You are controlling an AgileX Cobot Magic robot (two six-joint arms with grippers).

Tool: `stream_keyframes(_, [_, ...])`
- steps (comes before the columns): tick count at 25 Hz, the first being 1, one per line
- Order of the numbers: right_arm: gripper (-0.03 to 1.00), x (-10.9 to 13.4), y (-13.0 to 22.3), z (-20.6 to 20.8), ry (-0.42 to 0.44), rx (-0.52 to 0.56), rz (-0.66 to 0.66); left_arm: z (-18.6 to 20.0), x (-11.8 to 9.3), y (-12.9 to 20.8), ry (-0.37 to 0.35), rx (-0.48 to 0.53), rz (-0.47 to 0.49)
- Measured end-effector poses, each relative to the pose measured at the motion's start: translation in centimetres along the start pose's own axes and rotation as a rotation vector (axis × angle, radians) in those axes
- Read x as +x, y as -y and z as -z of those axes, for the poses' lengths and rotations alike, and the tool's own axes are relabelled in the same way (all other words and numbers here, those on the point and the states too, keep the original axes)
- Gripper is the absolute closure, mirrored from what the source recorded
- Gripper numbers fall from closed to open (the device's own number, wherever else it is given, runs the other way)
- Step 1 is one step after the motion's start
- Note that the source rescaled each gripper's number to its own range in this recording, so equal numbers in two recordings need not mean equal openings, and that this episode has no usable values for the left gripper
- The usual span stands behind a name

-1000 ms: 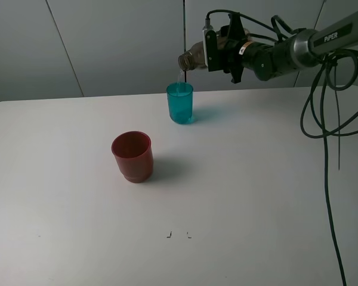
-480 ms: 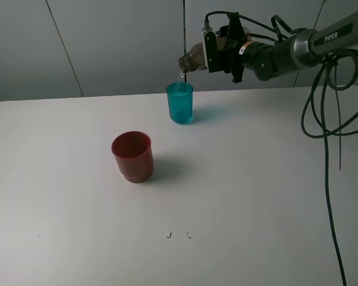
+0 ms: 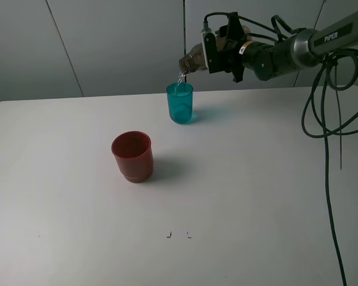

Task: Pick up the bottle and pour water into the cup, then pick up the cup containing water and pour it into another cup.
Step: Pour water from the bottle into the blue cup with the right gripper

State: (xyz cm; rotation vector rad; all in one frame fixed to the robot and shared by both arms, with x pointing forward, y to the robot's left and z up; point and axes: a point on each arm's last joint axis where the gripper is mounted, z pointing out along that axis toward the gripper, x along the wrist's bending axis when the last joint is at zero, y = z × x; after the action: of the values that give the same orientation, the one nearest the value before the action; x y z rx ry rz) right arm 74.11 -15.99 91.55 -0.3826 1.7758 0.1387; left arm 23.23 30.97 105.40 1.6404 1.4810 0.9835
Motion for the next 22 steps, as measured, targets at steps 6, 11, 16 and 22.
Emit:
stream_keyframes(6, [0.96,-0.02,0.0,0.0,0.002,0.0,0.006,0.0,0.0,0.0,0.0,0.0,0.0])
stream_keyframes(11, [0.96,-0.02,0.0,0.0,0.002,0.0,0.033,0.0,0.0,0.0,0.0,0.0,0.0])
stream_keyframes(16, [0.96,-0.03,0.0,0.0,0.004,0.0,0.044,0.0,0.0,0.0,0.0,0.0,0.0])
stream_keyframes(22, [0.96,-0.16,0.0,0.0,0.018,0.001,0.054,0.0,0.0,0.0,0.0,0.0,0.0])
